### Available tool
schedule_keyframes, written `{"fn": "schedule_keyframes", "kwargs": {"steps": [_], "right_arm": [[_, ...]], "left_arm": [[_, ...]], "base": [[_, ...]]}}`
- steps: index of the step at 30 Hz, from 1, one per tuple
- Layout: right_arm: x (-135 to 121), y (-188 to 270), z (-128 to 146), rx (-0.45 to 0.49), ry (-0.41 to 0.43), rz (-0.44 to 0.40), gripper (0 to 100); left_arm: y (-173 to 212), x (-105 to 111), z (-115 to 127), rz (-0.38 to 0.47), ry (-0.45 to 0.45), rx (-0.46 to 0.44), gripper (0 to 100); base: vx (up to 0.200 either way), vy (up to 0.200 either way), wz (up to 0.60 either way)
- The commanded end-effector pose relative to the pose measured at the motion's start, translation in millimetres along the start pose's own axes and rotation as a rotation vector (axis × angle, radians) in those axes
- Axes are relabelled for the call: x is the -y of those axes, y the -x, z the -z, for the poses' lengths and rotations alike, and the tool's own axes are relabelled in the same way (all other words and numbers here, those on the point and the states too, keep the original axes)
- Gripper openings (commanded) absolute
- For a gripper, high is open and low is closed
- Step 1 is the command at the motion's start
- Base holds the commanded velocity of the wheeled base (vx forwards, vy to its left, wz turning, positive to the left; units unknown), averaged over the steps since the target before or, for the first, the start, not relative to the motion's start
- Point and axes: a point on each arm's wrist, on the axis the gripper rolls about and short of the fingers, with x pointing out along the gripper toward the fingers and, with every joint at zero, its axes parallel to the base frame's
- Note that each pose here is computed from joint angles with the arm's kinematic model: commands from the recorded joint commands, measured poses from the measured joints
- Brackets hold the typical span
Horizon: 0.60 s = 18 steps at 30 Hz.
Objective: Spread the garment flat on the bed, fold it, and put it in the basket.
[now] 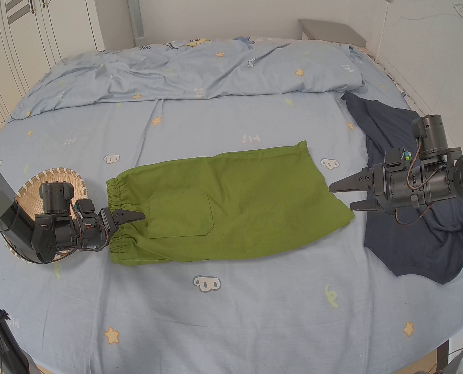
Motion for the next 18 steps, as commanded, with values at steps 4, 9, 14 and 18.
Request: {"fn": "schedule_keyframes", "kwargs": {"steps": [4, 9, 14, 18], "right_arm": [[0.3, -1.6, 0.0, -0.004, -0.001, -0.001, 100], [1.5, -3.2, -0.1, -0.007, -0.003, 0.001, 100], [2.0, -2.6, -0.8, -0.004, -0.003, 0.002, 100], [4.0, -2.9, -1.5, -0.003, -0.007, 0.005, 100]], "left_arm": [[-5.7, -5.1, -3.2, 0.007, 0.044, -0.006, 100], [-5.9, -5.6, -6.7, 0.008, 0.073, 0.001, 0], [-2.7, -5.8, -8.0, 0.004, 0.076, 0.007, 0], [6.2, -3.8, -10.9, -0.011, 0.093, 0.007, 0]], "base": [[0.000, 0.000, 0.00], [0.000, 0.000, 0.00], [0.000, 0.000, 0.00], [0.000, 0.000, 0.00]]}}
